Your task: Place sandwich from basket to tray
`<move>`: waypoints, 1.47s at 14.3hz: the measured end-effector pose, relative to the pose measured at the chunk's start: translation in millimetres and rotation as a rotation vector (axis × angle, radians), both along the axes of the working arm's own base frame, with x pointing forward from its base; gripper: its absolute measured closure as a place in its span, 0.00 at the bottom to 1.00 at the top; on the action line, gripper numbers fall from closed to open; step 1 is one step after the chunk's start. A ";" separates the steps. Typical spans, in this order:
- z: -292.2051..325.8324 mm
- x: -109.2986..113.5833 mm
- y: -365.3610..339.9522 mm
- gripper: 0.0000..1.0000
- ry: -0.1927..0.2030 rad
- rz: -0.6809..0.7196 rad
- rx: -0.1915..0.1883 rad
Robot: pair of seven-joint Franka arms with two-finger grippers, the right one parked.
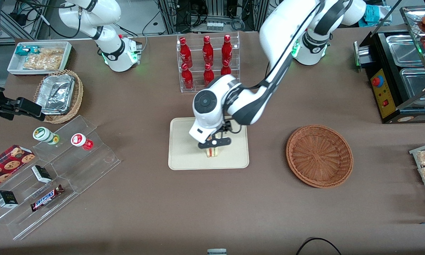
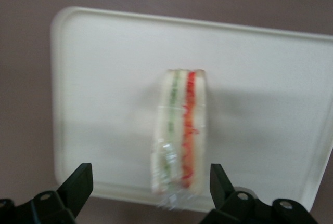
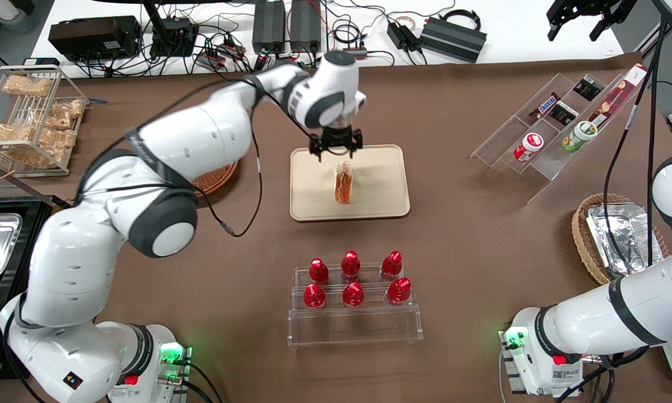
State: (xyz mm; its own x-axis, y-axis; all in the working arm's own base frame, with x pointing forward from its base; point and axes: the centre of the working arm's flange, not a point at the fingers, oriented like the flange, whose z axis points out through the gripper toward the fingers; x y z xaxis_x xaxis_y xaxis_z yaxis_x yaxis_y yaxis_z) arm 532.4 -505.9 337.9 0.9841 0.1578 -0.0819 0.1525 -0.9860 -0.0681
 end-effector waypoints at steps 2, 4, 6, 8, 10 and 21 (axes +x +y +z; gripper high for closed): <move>57.7 20.2 53.7 0.01 -0.014 0.008 0.001; 91.6 33.3 117.0 0.01 -0.017 0.000 0.005; 106.7 39.4 181.8 0.01 -0.001 -0.013 0.016; 119.0 43.0 242.4 0.01 0.023 -0.026 0.024; 138.4 43.3 296.7 0.00 0.059 -0.028 0.032; 247.4 16.1 419.9 0.00 0.005 -0.050 0.007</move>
State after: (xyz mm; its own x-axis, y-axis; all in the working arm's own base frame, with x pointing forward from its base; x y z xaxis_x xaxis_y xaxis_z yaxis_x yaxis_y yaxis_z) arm 548.5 -86.0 585.4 0.9904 0.1089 -0.0855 0.1025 -0.9918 -0.0761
